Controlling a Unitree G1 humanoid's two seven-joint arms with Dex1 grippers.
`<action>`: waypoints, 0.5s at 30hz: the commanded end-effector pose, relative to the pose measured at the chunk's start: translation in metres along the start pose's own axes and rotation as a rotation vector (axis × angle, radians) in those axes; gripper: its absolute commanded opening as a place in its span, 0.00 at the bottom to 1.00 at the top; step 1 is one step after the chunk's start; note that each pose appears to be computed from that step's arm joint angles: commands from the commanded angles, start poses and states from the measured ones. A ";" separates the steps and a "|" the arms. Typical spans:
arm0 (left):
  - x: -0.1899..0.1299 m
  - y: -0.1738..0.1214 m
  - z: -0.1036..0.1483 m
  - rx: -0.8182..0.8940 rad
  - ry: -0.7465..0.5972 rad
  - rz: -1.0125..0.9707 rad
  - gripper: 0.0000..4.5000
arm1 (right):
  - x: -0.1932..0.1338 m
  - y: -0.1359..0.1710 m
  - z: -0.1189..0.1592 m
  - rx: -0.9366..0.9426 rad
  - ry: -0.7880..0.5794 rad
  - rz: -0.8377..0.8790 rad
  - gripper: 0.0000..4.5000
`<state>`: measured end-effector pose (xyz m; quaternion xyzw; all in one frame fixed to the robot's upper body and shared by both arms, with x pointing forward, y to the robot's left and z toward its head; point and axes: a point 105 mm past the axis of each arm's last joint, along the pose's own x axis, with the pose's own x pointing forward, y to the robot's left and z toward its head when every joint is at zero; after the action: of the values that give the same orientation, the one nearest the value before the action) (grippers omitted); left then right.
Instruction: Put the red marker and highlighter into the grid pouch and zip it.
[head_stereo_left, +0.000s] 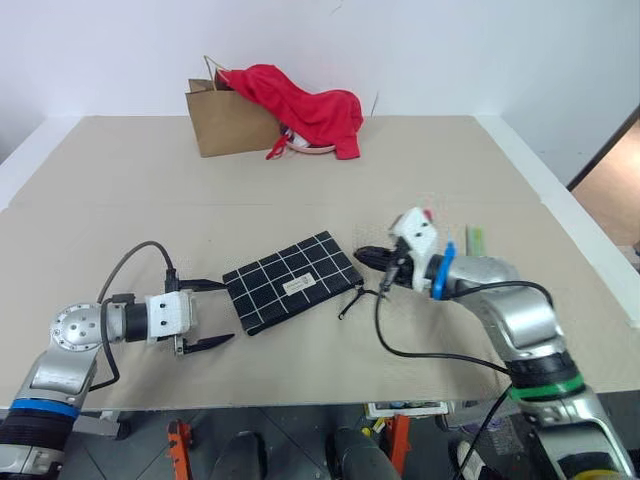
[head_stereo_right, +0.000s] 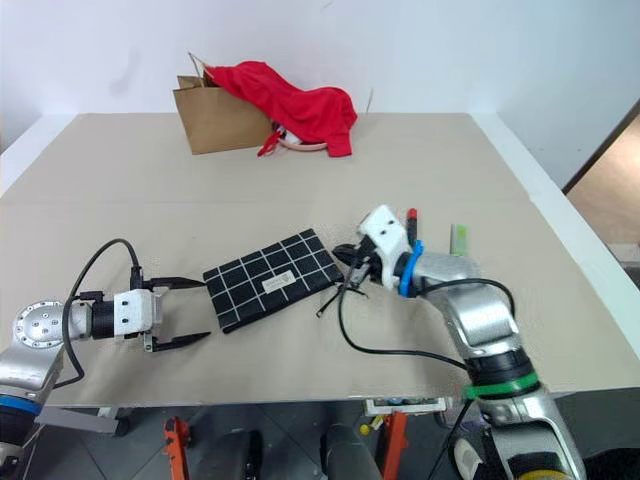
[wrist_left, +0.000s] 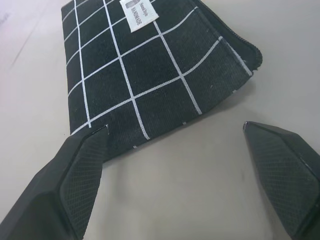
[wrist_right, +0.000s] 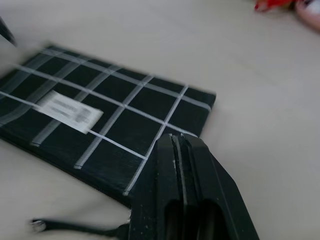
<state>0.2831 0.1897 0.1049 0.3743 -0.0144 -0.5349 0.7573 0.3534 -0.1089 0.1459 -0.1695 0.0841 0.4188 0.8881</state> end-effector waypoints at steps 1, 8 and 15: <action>0.013 -0.008 0.001 0.030 0.003 -0.049 1.00 | 0.014 -0.003 0.003 -0.059 0.037 -0.021 0.02; 0.020 -0.009 0.003 0.050 -0.012 -0.050 1.00 | 0.022 0.003 -0.008 -0.101 0.122 0.035 0.02; 0.035 -0.014 0.000 0.059 -0.024 -0.065 1.00 | 0.026 0.009 -0.008 -0.121 0.135 0.072 0.02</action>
<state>0.2914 0.1635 0.1028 0.3877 -0.0556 -0.5448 0.7415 0.3626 -0.0935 0.1179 -0.2513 0.1416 0.4331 0.8539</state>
